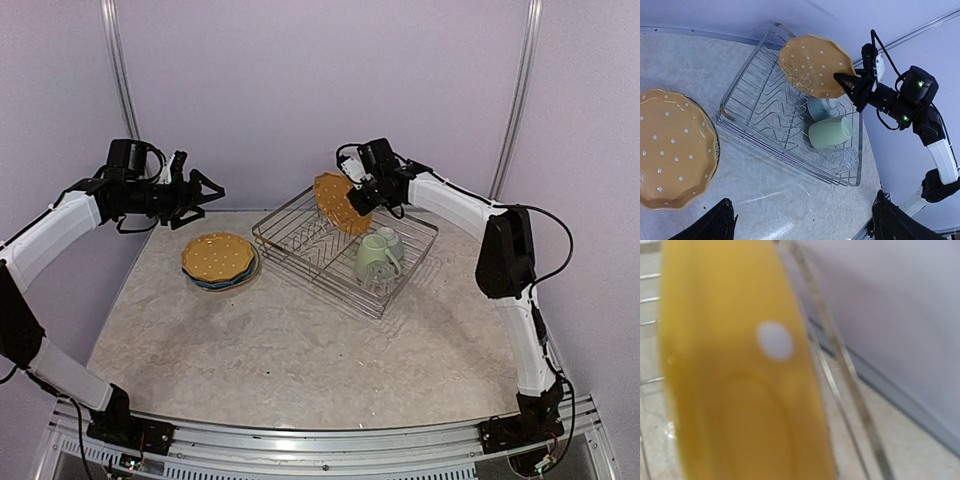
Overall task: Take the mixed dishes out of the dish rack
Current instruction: Grab the plate from the dish rack, then pass from the right arm to the left
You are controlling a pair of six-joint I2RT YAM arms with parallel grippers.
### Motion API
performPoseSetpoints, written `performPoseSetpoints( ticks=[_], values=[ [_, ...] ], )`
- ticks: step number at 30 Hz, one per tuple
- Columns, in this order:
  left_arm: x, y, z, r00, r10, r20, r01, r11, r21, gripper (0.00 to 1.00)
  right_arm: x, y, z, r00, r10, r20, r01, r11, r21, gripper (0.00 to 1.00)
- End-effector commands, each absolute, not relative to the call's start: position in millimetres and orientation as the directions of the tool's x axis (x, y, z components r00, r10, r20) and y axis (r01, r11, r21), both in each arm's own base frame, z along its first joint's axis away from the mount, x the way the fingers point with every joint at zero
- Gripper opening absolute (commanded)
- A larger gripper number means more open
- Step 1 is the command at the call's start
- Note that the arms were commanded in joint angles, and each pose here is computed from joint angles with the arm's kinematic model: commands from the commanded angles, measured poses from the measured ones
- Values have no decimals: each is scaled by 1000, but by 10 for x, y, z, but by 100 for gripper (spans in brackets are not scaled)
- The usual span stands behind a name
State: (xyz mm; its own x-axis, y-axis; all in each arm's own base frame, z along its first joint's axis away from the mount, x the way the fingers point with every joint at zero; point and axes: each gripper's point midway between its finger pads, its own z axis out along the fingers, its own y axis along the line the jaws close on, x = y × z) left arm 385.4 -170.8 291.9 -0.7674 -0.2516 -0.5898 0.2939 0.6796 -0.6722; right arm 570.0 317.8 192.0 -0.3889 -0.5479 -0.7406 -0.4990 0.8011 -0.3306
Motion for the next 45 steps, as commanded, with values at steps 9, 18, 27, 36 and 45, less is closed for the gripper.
performPoseSetpoints(
  ticks=[9, 18, 27, 36, 45],
  values=[
    [3814, -1788, 2908, -779, -239, -580, 309, 659, -686, 91, 5478, 3178, 3375, -167, -449, -878, -281, 875, -394, 0],
    [3814, -1849, 2864, -799, -228, -556, 306, 642, -703, 91, 5138, 3244, 3531, -178, -163, -971, -370, 925, -87, 0],
    [3789, -1983, 2833, -846, -204, -492, 305, 573, -761, 91, 4745, 3256, 3598, -240, 146, -960, -492, 834, 249, 0],
    [3743, -2105, 2831, -883, -186, -431, 299, 485, -822, 90, 4424, 3330, 3631, -385, 413, -826, -639, 526, 561, 0],
    [3711, -2255, 2755, -919, -150, -365, 276, 417, -866, 90, 4107, 3684, 3492, -595, 499, -631, -664, 137, 735, 0]
  ],
)
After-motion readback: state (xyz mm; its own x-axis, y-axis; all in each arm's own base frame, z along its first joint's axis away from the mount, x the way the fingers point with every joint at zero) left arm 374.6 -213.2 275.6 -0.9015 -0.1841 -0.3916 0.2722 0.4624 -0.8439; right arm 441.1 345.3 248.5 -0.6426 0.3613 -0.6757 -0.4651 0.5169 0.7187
